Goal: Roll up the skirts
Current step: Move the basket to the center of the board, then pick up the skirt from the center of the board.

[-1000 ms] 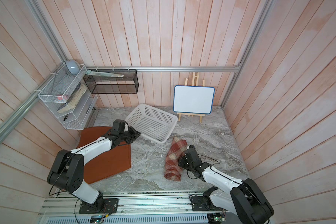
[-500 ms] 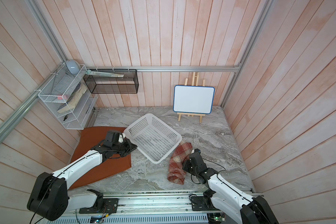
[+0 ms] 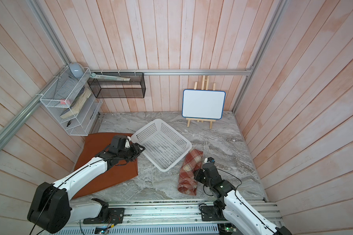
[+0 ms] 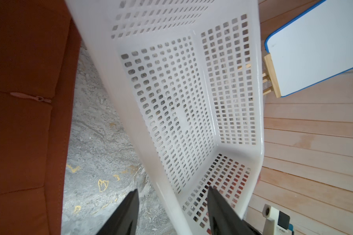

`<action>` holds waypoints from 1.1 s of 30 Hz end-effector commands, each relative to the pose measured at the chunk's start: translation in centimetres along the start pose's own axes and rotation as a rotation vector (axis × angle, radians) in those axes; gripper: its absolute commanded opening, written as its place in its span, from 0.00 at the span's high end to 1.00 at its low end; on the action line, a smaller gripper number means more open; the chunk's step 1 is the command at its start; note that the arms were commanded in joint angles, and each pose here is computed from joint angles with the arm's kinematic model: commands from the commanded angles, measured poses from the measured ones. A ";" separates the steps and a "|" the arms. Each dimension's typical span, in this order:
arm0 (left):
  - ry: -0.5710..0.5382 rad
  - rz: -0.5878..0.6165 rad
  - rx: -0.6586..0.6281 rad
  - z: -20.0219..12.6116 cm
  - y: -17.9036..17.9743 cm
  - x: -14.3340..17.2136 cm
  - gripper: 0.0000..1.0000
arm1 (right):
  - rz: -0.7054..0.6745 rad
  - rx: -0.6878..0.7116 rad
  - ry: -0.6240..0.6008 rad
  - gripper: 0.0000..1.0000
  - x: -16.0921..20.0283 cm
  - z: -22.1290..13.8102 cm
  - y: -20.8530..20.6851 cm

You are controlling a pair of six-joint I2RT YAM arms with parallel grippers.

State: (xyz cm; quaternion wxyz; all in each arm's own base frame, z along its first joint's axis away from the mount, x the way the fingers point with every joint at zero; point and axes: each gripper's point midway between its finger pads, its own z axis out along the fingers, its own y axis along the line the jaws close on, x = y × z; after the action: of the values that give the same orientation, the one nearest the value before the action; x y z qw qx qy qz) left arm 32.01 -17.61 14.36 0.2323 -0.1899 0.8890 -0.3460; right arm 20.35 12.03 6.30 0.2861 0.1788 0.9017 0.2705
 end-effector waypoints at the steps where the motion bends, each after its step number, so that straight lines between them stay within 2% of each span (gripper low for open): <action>1: -0.039 0.058 0.053 -1.3 -2.4 -1.1 0.42 | 0.000 -0.018 -0.040 1.00 -1.4 -1.3 1.3; 4: -0.023 0.082 0.055 -1.2 -3.4 -0.5 0.42 | 0.011 0.040 -0.035 1.00 -1.0 -0.8 -0.2; 7: -0.044 0.158 0.030 -1.6 -5.4 0.7 0.44 | 0.016 0.040 -0.023 1.00 -0.4 -0.3 -0.7; 10: -0.051 0.252 0.059 -2.5 -8.6 2.9 0.44 | 0.031 0.091 -0.029 1.00 -0.3 -0.4 -2.0; 15: 0.099 0.445 0.128 -0.9 -13.5 11.7 0.44 | 0.077 0.185 -0.018 1.00 0.9 -0.3 -4.7; 17: 0.165 0.523 0.163 0.0 -15.2 15.6 0.47 | 0.089 0.182 -0.007 1.00 1.3 -0.1 -4.9; 20: 0.237 0.614 0.184 1.2 -16.8 19.3 0.57 | 0.109 0.194 0.000 1.00 1.5 0.0 -5.2; 25: 0.451 0.663 0.234 5.8 -16.7 26.2 0.76 | 0.151 0.204 0.010 1.00 2.0 0.2 -5.7; 28: 0.520 0.638 0.167 8.5 -14.4 27.8 0.86 | 0.179 0.204 0.000 1.00 2.1 0.1 -5.9; 33: 0.614 0.631 0.164 9.9 -12.7 29.7 0.87 | 0.210 0.201 -0.037 1.00 1.5 -0.3 -6.0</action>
State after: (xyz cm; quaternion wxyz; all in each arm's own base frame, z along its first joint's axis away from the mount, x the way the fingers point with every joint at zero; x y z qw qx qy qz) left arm 15.93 -45.15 7.76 0.0818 0.2032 0.9159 -0.3365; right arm 19.13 9.48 4.00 0.2689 0.2788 0.8894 0.2427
